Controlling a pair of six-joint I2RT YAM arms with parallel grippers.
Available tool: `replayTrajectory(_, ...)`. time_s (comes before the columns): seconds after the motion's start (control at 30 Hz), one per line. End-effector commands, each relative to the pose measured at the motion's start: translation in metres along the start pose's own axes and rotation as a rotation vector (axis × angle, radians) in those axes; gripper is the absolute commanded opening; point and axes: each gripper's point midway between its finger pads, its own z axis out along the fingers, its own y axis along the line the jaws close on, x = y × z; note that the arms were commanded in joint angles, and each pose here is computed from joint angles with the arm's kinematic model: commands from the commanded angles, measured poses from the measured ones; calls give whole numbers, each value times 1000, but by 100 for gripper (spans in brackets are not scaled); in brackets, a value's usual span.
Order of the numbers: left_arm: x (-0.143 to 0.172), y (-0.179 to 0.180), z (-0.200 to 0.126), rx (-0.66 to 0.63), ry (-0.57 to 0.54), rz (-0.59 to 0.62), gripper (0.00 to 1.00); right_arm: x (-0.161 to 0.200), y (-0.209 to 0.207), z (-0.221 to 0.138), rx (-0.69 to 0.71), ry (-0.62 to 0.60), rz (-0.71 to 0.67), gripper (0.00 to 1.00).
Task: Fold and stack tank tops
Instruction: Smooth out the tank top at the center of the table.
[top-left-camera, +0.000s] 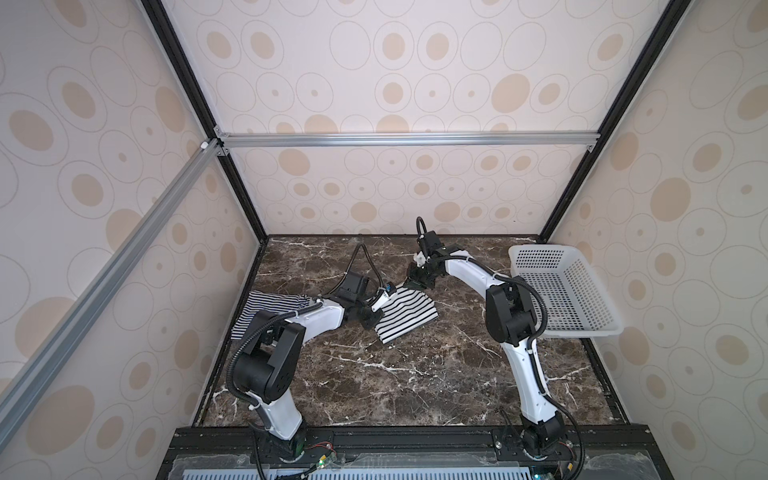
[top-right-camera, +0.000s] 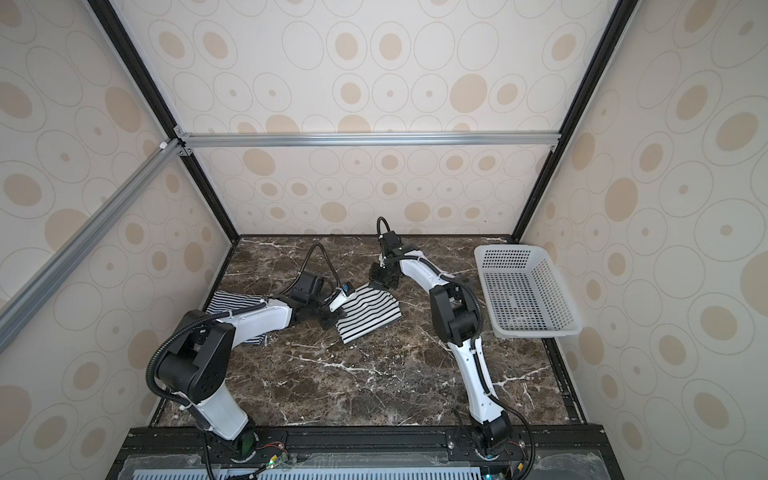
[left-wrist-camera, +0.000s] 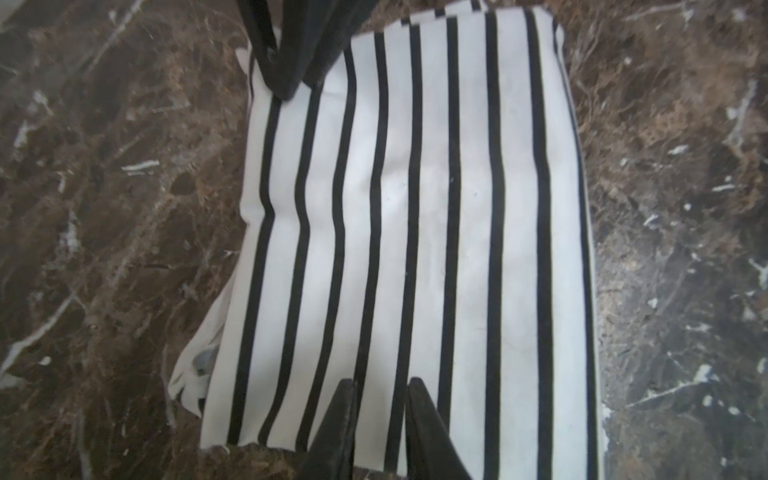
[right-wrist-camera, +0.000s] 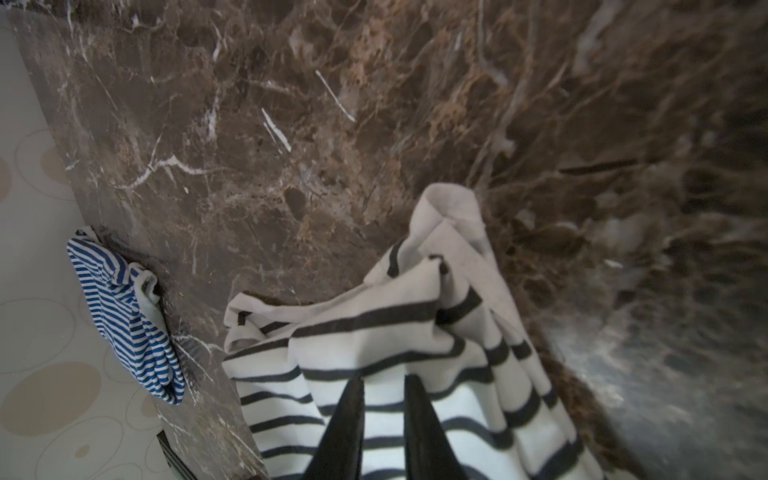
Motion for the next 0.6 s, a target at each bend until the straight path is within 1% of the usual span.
replayTrajectory(0.0,17,-2,5,-7,59,-12,22,-3,-10,5,36,16,18,20)
replayTrajectory(0.17,36,4,9,-66,119,-8,21,-5,-20,6,56,17,35,20)
replayTrajectory(0.4,56,20,8,-163,206,4,20,0,-19,-16,79,-6,9,20)
replayTrajectory(0.57,66,29,2,-213,239,28,19,17,-14,-35,89,-6,-1,20)
